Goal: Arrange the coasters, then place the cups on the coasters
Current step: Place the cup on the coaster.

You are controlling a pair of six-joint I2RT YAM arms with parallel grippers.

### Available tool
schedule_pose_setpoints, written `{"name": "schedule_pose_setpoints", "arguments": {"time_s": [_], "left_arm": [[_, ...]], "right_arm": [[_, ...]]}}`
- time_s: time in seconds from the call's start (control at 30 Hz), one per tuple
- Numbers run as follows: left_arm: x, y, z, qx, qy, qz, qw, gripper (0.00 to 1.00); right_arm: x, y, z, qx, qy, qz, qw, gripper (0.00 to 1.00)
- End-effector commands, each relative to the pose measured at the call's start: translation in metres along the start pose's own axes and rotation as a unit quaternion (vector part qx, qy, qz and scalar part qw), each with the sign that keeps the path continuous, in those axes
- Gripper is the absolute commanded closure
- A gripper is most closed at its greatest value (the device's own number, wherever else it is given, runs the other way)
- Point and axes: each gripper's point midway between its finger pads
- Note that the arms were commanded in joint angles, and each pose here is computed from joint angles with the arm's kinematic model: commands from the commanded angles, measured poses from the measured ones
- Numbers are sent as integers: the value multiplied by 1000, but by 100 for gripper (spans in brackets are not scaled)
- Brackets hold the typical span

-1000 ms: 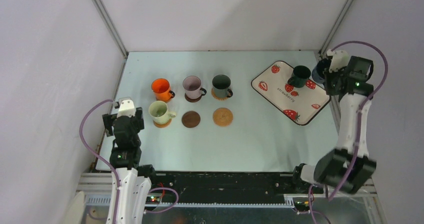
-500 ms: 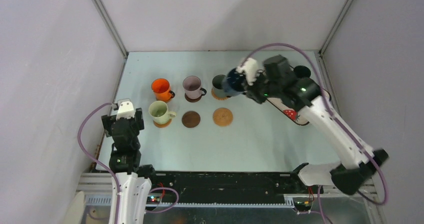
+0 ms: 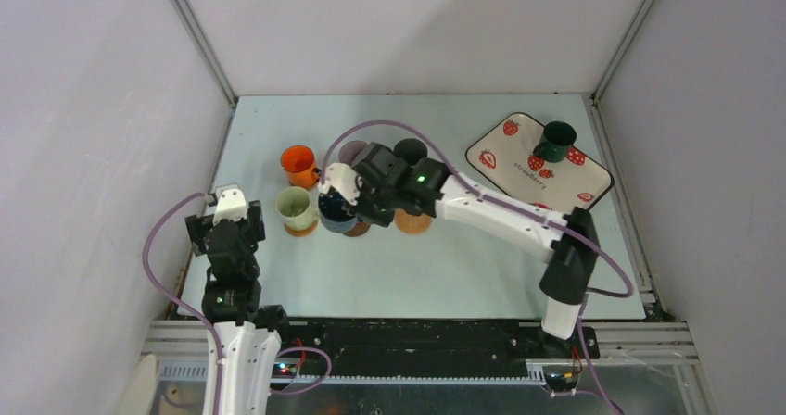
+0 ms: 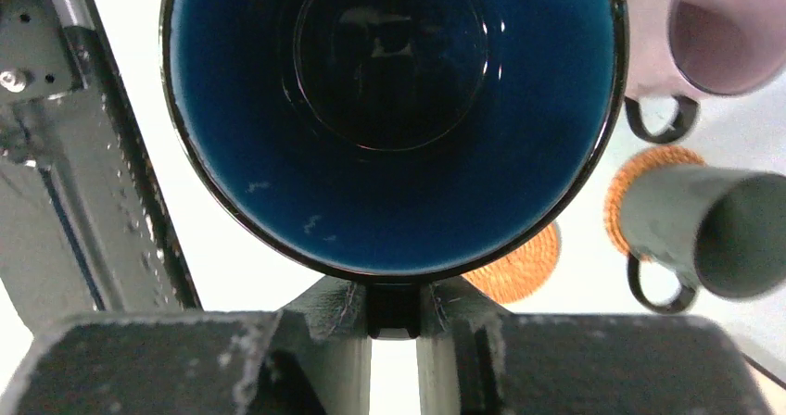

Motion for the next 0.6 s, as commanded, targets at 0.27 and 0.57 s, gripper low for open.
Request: {"name": "schedule_pose_setpoints", "arguments": {"time_s": [0.27, 0.57], "left_arm": [[-4, 5, -10, 6, -13, -15, 1000, 2], [-3, 6, -10, 5, -17, -17, 1000, 2]], "right_arm": [[-71, -38, -19, -59, -51, 91, 993, 100], [-105, -55, 20, -83, -6, 94, 992, 100]]}}
Point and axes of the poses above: each gripper's point midway between its finger pads, its own x axis back along the fingers, its own y axis along the line the jaws close on, z = x × y, and after that the axes turned 1 degree about x, right-handed
